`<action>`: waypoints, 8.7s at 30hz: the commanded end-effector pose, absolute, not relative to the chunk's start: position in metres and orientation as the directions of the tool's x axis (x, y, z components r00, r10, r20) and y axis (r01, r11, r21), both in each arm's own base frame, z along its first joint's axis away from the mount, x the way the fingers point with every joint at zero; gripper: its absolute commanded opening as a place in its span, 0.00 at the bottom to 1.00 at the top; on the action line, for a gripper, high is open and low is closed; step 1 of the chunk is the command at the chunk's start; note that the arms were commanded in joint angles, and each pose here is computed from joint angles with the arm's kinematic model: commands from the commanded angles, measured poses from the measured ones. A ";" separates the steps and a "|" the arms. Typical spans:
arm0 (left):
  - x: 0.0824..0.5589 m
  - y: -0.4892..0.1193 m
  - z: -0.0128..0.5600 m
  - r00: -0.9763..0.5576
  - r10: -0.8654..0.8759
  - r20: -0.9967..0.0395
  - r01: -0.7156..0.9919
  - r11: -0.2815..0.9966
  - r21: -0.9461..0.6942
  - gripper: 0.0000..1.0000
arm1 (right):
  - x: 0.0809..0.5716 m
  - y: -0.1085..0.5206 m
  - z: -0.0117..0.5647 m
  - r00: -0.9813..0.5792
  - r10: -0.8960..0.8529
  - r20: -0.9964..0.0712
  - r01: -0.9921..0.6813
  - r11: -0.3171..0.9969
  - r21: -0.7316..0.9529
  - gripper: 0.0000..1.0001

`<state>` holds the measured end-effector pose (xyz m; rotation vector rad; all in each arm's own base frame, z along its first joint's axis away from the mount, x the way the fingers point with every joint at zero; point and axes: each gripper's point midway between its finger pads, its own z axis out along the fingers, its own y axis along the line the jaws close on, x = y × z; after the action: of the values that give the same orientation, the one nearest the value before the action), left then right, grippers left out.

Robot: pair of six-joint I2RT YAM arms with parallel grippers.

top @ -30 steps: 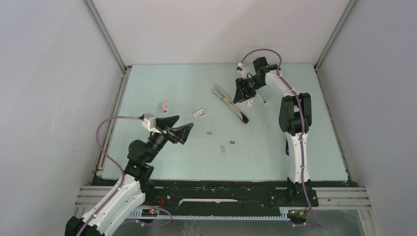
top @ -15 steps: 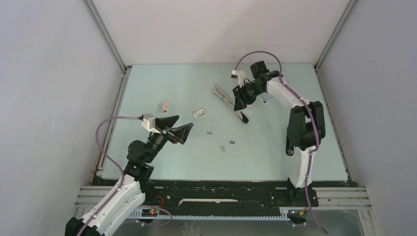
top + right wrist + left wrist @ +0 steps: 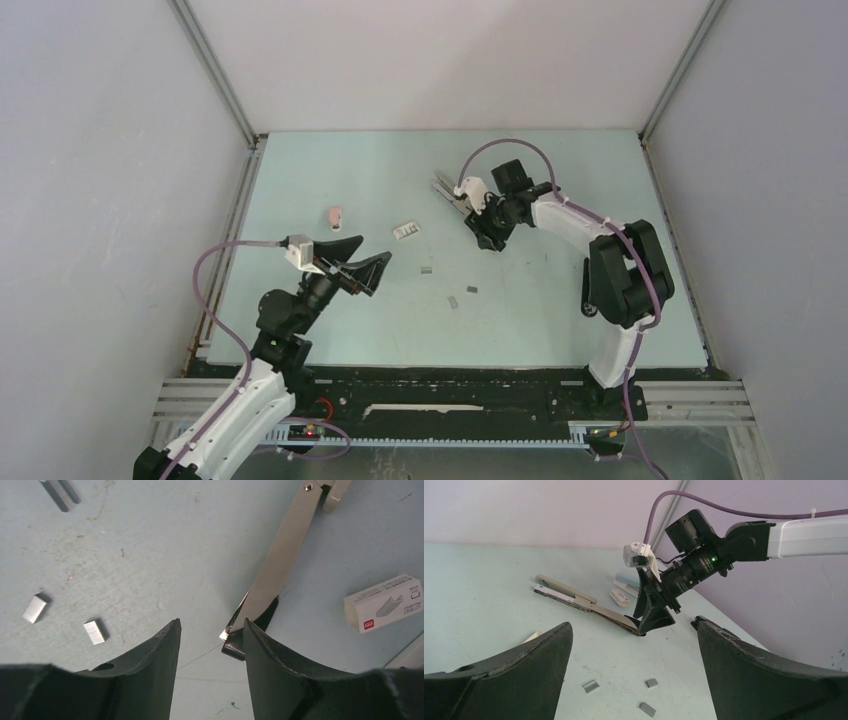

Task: Unload the staples from the stapler
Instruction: Adjust the stapler at the center of the board, then move the stapler to the center of the board, then pick up the stapler from the center of the board.

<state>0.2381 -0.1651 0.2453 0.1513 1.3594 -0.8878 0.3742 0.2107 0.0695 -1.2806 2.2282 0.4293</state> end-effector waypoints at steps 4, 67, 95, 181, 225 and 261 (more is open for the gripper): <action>0.237 -0.161 0.243 -0.030 -0.477 -0.879 0.620 0.681 -0.391 1.00 | 0.406 0.217 0.091 -0.293 -0.716 -0.634 -0.826 0.523 -0.209 0.59; 0.241 -0.145 0.239 0.009 -0.483 -0.875 0.551 0.733 -0.399 1.00 | 0.462 0.217 0.057 -0.301 -0.826 -0.477 -0.726 0.522 -0.447 0.53; 0.240 -0.145 0.242 0.008 -0.489 -0.872 0.556 0.727 -0.403 1.00 | 0.432 0.234 0.082 -0.584 -0.523 -0.621 -0.761 0.618 0.196 0.00; 0.233 -0.175 0.239 -0.109 -0.529 -0.842 0.664 0.591 -0.458 1.00 | 0.319 -0.011 0.053 0.657 -0.700 -0.281 -0.747 -0.552 -0.369 0.88; 0.232 -0.181 0.234 -0.168 -0.552 -0.816 0.662 0.550 -0.509 1.00 | 0.260 0.084 0.052 0.447 -0.786 -0.427 -0.894 -0.391 -0.217 0.60; 0.220 -0.226 0.207 -0.219 -0.430 -0.876 0.754 0.495 -0.431 1.00 | 0.225 0.184 0.135 0.005 -0.603 -0.798 -1.000 -0.003 -0.004 0.00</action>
<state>0.2180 -0.2260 0.1944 0.2796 1.4932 -1.1549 0.2152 0.1564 0.0926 -1.8768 1.6620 0.7440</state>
